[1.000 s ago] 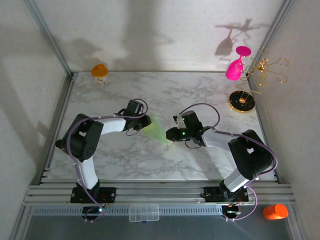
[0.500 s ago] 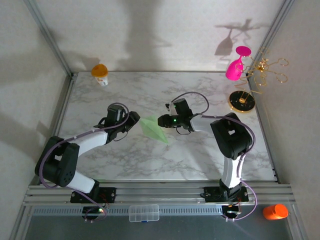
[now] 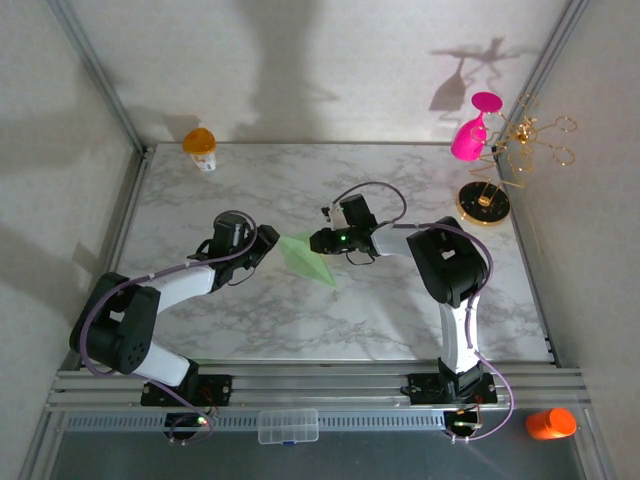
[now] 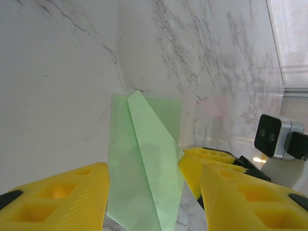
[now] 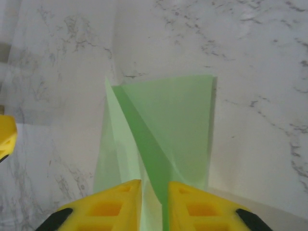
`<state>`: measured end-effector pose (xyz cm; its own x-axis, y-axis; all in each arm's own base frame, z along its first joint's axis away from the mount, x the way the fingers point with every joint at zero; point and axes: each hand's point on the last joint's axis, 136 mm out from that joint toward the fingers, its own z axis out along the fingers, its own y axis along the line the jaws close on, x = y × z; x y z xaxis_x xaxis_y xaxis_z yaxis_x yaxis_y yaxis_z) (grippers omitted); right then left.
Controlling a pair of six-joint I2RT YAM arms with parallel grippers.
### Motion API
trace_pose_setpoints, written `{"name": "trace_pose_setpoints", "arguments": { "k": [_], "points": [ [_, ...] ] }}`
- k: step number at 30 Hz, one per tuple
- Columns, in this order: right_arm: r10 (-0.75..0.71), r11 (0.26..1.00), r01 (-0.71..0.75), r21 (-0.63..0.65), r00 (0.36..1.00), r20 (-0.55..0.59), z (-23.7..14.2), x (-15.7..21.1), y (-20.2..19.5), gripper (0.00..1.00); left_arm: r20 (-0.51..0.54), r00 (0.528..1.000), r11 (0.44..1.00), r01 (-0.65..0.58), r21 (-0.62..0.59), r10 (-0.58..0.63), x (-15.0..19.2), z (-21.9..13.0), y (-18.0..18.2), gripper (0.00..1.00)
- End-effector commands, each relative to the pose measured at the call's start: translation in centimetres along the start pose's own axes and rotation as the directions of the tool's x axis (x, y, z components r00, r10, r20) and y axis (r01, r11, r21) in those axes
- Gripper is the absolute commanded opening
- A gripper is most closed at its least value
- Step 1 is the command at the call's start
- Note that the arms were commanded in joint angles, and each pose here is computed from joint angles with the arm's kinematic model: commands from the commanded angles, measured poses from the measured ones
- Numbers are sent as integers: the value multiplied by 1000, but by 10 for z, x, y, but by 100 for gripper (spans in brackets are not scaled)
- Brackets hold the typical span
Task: Fold a paper plane with a square sheet of paper (pick it up from the middle)
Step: Turn over the paper at the center of the table.
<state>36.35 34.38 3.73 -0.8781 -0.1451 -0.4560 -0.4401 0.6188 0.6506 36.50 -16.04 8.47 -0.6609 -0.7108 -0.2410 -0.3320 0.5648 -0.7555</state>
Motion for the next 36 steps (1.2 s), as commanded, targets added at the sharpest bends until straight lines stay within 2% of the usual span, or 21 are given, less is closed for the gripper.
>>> {"name": "trace_pose_setpoints", "arguments": {
  "k": [1, 7, 13, 21, 27, 32, 36],
  "points": [
    [-15, 998, 14, -57, 1000, -21, 3, 2, 7, 19, 4, 1000, 1000, 11, 27, -11, -2, -3, -4, 53],
    [-22, 997, 22, -80, 1000, 0, -2, -2, 13, 5, -1, 1000, 998, 11, 60, -11, -1, -5, -11, 53],
    [-5, 981, 31, -190, 990, 139, -38, -32, 46, 0, -26, 1000, 977, 2, 212, 4, 3, -14, -38, 55],
    [88, 959, -4, -284, 954, 286, -88, -66, 83, 0, -33, 995, 882, -71, 466, 97, 23, -44, -92, 76],
    [177, 928, -42, -369, 924, 340, -116, -79, 103, 0, -40, 985, 783, -106, 612, 165, 45, -63, -132, 86],
    [238, 887, -67, -457, 914, 327, -127, -82, 116, 0, -44, 981, 733, -110, 672, 188, 55, -69, -150, 84],
    [261, 867, -78, -492, 912, 317, -132, -83, 121, 0, -52, 980, 721, -106, 685, 193, 57, -69, -153, 74]
  ]
}}
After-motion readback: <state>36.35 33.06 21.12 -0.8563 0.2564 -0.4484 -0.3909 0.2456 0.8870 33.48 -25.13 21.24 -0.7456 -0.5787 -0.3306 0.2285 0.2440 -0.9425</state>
